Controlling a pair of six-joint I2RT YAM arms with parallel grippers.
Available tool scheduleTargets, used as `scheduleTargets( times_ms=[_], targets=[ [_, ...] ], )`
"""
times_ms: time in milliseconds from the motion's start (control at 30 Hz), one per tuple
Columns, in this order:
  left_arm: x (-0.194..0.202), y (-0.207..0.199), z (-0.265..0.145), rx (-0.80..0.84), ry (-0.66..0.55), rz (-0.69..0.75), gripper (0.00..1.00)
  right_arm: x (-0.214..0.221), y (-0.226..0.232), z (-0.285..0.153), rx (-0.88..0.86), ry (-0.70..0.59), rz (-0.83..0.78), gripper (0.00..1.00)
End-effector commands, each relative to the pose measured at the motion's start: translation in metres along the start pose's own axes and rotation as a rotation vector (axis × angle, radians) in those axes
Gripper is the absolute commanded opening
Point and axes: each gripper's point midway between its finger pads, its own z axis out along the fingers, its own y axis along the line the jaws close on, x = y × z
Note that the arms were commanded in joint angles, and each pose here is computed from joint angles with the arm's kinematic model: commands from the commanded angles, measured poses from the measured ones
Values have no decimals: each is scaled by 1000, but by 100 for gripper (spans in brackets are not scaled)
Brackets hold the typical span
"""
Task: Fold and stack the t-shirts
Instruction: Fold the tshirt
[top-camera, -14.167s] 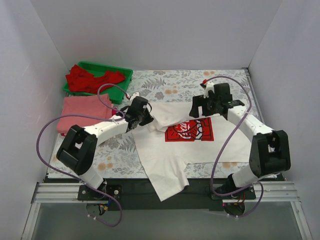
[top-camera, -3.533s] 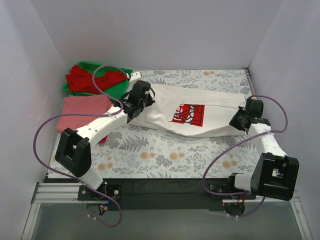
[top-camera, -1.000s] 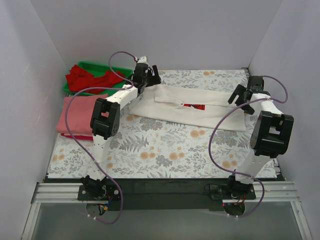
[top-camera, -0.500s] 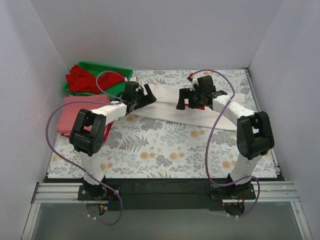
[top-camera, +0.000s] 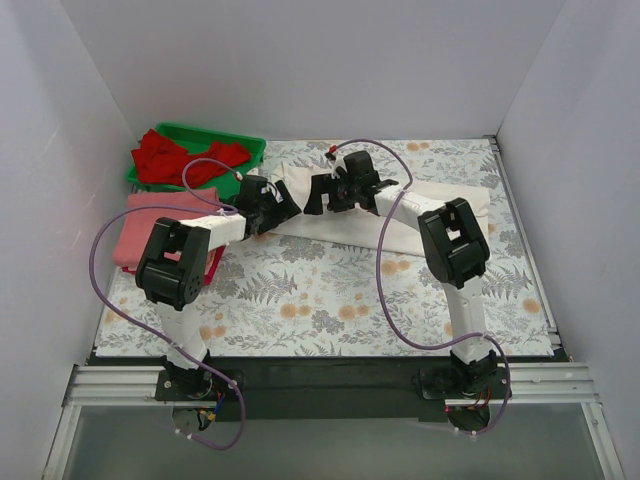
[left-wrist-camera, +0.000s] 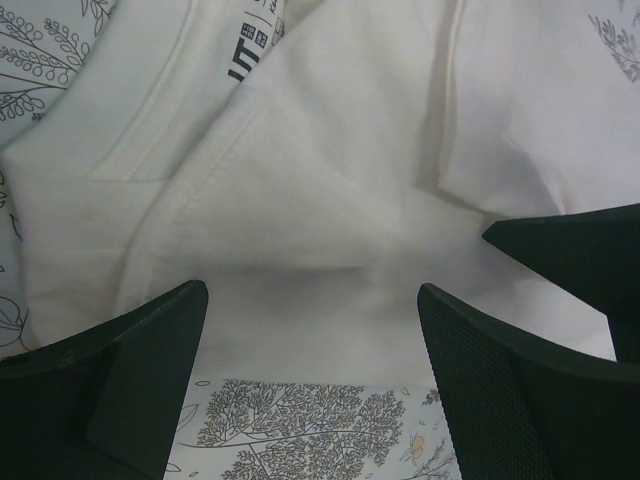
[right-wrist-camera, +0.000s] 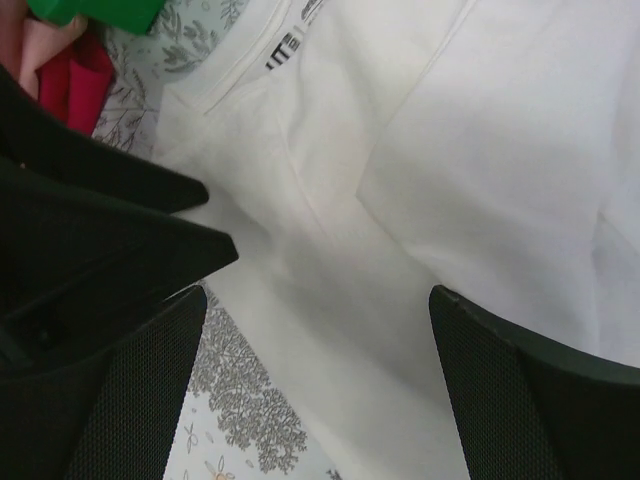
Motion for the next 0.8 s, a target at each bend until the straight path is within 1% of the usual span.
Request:
scheduleTargets(
  times_ms=[0, 133, 167, 233, 267, 300, 433, 567, 633, 667, 700, 733, 767],
  targets=[
    [-1, 2, -5, 6, 0, -16, 86, -49, -3, 4, 28, -154, -17, 98],
    [3, 9, -7, -4, 11, -28, 86, -65, -23, 9, 123, -241, -33, 98],
    [3, 10, -8, -5, 8, -27, 86, -78, -32, 7, 179, -286, -36, 98],
    [5, 13, -9, -13, 11, -29, 86, -82, -48, 12, 242, -305, -37, 98],
    [5, 14, -9, -15, 9, -30, 86, -96, -56, 8, 283, -344, -42, 98],
    [5, 13, -10, -12, 10, -28, 86, -94, -66, 14, 303, -340, -32, 98],
    [5, 14, -13, -12, 14, -21, 86, -110, -97, 13, 358, -378, -11, 98],
    [2, 15, -16, -22, 7, -9, 86, -128, -131, -6, 428, -410, 8, 98],
    [-3, 11, -19, -15, -4, -6, 86, -139, -135, -21, 448, -407, -23, 98],
    [-6, 8, -20, -10, -9, 2, 86, -143, -142, -31, 476, -411, -34, 98],
    [-8, 6, -22, -7, -13, 4, 86, -154, -139, -46, 495, -430, -54, 98],
    [-12, 3, -25, -1, -25, 7, 86, -150, -144, -55, 528, -409, -66, 98],
    [-14, 1, -27, 3, -30, 9, 86, -152, -156, -71, 589, -421, -54, 98]
  ],
)
